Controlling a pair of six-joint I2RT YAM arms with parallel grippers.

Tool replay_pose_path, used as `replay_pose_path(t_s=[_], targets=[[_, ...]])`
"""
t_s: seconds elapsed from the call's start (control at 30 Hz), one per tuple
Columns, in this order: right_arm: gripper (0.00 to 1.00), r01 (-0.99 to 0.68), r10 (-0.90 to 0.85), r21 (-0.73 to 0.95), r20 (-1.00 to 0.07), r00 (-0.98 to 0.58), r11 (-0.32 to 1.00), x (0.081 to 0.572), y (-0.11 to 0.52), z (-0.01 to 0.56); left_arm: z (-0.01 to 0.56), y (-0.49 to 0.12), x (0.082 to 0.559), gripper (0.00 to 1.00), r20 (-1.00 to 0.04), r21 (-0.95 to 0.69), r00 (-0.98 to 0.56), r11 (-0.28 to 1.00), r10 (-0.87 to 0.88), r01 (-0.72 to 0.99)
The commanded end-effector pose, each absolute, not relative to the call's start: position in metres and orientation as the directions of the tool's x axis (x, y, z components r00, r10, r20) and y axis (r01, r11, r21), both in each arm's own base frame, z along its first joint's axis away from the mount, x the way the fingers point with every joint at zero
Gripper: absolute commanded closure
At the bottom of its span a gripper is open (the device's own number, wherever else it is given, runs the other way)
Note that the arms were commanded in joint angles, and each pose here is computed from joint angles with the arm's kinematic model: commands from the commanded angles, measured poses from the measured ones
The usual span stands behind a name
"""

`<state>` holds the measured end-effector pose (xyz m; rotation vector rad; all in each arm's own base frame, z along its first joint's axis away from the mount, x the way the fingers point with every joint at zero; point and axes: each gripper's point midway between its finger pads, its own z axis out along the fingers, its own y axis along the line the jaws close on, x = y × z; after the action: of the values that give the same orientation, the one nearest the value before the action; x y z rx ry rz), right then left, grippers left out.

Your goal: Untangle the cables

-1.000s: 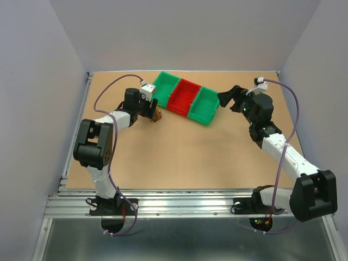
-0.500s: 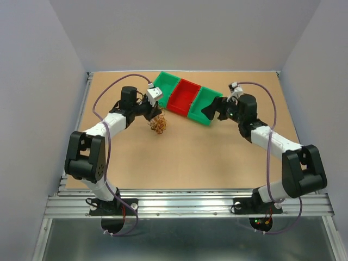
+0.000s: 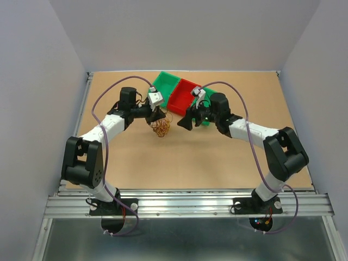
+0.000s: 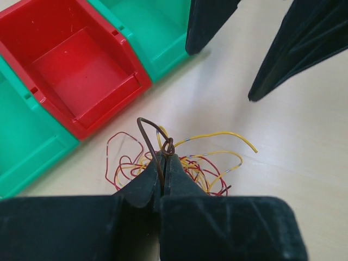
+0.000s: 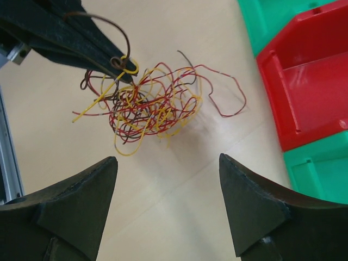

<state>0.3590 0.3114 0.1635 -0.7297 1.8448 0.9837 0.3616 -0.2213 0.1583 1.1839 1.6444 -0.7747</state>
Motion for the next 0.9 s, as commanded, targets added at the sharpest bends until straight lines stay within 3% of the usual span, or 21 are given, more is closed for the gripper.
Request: replay_pose_path(t_s=[0.0, 0.3, 0.5, 0.53, 0.57, 0.63, 0.77, 0.87], targets=[[0.2, -0.91, -0.115, 0.211, -0.957, -0.267, 0.358, 0.348, 0.345, 0.191, 0.173, -0.226, 0.351, 0.99, -0.944, 0.049, -0.049, 0.286, 0.327, 0.957], [0.24, -0.943, -0.141, 0.195, -0.961, -0.239, 0.269, 0.339, 0.39, 0.184, 0.185, -0.227, 0.344, 1.0, -0.949, 0.062, -0.029, 0.276, 0.313, 0.959], [0.46, -0.929, -0.182, 0.18, -0.951, -0.248, 0.324, 0.354, 0.398, 0.169, 0.202, -0.225, 0.339, 0.99, -0.955, 0.102, 0.014, 0.284, 0.295, 0.953], [0.54, -0.925, -0.184, 0.176, -0.951, -0.248, 0.337, 0.356, 0.397, 0.168, 0.204, -0.225, 0.338, 0.99, -0.956, 0.109, 0.02, 0.291, 0.293, 0.951], [0.75, -0.921, -0.184, 0.173, -0.951, -0.248, 0.348, 0.357, 0.396, 0.169, 0.203, -0.223, 0.338, 0.99, -0.956, 0.109, 0.017, 0.3, 0.293, 0.948], [0.98, -0.906, -0.177, 0.152, -0.955, -0.237, 0.394, 0.361, 0.389, 0.174, 0.21, -0.222, 0.337, 0.99, -0.957, 0.131, 0.038, 0.314, 0.287, 0.94], [1.0, -0.876, -0.146, 0.121, -0.966, -0.211, 0.467, 0.361, 0.373, 0.189, 0.219, -0.208, 0.345, 0.96, -0.959, 0.171, 0.055, 0.414, 0.277, 0.894], [0.99, -0.822, -0.129, 0.1, -0.97, -0.206, 0.56, 0.366, 0.355, 0.19, 0.244, -0.181, 0.356, 0.86, -0.97, 0.214, 0.103, 0.582, 0.218, 0.784]])
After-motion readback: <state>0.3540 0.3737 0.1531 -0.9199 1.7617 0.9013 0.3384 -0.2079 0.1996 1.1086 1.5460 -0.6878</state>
